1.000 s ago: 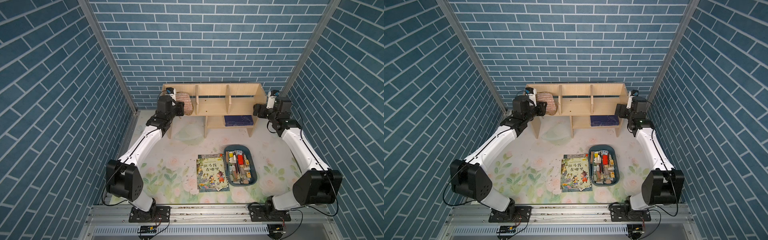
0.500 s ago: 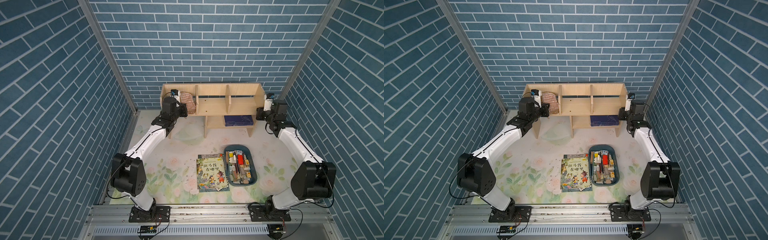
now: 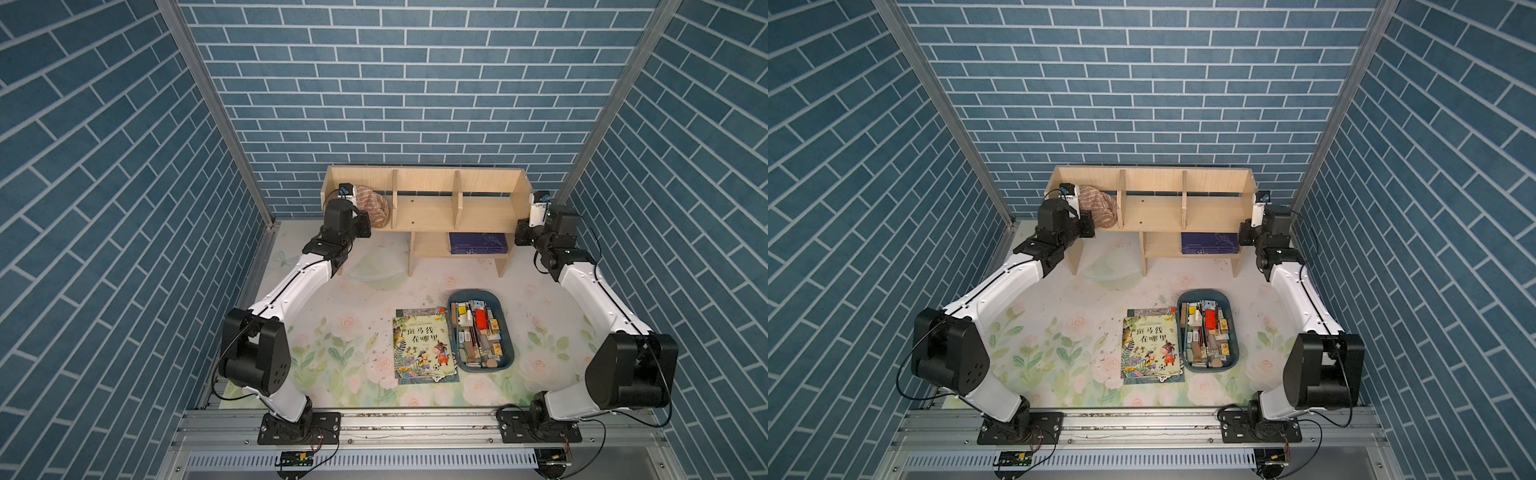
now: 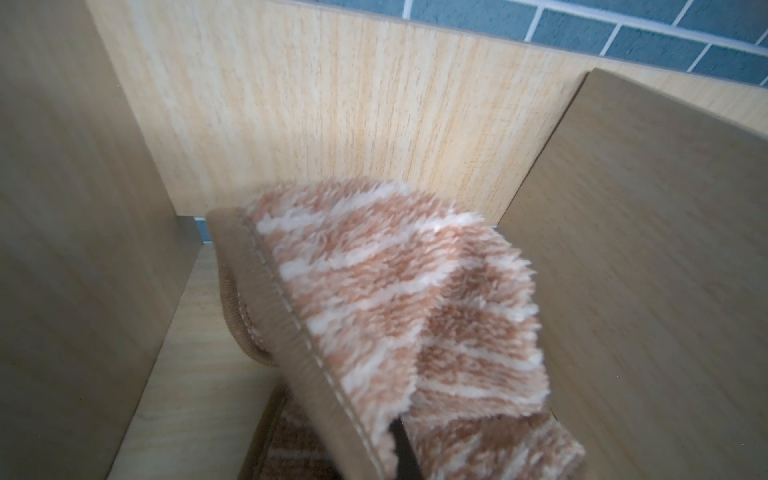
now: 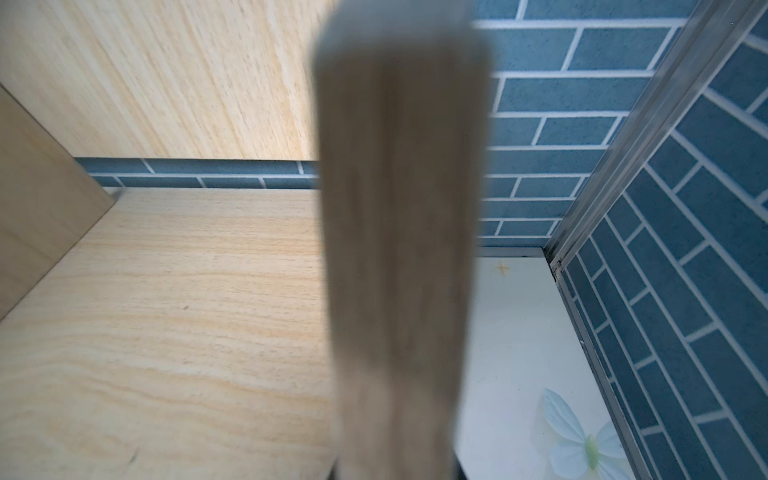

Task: Wipe the bookshelf clean with a cloth
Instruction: Hold the shelf at the center of the board.

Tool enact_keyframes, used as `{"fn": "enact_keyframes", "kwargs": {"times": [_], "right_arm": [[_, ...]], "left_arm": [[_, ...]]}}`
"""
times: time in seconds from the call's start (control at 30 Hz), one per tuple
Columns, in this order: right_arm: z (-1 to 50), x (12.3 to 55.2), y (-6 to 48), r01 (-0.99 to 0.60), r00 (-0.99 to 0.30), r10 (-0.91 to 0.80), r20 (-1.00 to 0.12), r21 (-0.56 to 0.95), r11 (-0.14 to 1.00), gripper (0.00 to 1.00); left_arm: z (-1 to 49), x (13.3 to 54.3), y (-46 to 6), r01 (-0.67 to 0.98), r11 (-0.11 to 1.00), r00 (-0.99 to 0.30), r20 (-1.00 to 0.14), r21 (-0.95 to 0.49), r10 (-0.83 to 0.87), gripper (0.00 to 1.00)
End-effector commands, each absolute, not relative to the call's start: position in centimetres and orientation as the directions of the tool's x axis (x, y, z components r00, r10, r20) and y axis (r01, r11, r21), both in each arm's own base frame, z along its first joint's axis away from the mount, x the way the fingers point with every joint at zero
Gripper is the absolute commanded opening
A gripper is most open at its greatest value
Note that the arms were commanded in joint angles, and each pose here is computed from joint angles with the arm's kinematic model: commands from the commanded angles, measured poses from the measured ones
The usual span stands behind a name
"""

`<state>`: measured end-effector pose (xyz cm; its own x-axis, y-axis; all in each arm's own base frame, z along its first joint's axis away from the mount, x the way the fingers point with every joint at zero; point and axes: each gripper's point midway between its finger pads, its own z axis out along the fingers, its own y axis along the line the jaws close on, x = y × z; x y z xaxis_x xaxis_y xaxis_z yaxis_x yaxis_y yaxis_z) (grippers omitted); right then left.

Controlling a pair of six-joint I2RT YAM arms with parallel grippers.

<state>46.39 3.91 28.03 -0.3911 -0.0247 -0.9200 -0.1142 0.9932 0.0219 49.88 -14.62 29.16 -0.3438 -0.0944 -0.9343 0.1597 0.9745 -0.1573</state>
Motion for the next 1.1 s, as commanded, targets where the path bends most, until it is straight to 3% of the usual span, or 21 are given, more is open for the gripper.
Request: {"fn": "enact_keyframes", "kwargs": {"times": [0.0,0.17,0.2,0.27,0.33,0.47,0.57,0.83,1.07], "right_arm": [[29.5,43.1,6.8,-0.218,-0.388,0.074,-0.919,0.169,0.961,0.00],[29.8,41.8,7.1,-0.227,-0.382,0.085,-0.920,0.183,0.957,0.00],[29.8,42.0,7.1,-0.230,-0.385,0.077,-0.920,0.177,0.957,0.00],[29.9,42.2,7.2,-0.243,-0.390,0.065,-0.918,0.171,0.955,0.00],[30.0,42.4,7.3,-0.249,-0.391,0.063,-0.918,0.171,0.953,0.00],[30.1,42.6,7.5,-0.261,-0.389,0.070,-0.918,0.183,0.948,0.00],[30.2,42.7,7.5,-0.264,-0.395,0.070,-0.916,0.186,0.946,0.00],[30.8,42.6,7.4,-0.261,-0.389,0.068,-0.919,0.181,0.948,0.00],[30.7,43.1,7.4,-0.262,-0.395,0.064,-0.917,0.179,0.948,0.00]], "left_arm": [[29.9,49.7,-14.0,0.148,0.981,-0.330,-0.941,-0.127,-0.072,0.10],[29.7,50.0,-14.4,0.162,0.978,-0.339,-0.938,-0.130,-0.069,0.13],[29.7,50.1,-14.5,0.167,0.977,-0.342,-0.937,-0.133,-0.069,0.22],[29.9,50.1,-14.6,0.172,0.975,-0.340,-0.938,-0.139,-0.074,0.51],[30.4,49.8,-14.9,0.192,0.971,-0.331,-0.941,-0.141,-0.071,0.65],[32.6,49.0,-14.5,0.189,0.973,-0.281,-0.957,-0.134,-0.077,0.88],[35.2,48.3,-13.2,0.146,0.982,-0.226,-0.971,-0.116,-0.081,0.98],[39.1,47.0,-7.0,-0.125,0.990,-0.176,-0.981,-0.063,-0.085,1.00],[33.7,49.1,-2.3,-0.158,0.969,-0.276,-0.934,-0.189,-0.227,1.00]]}}
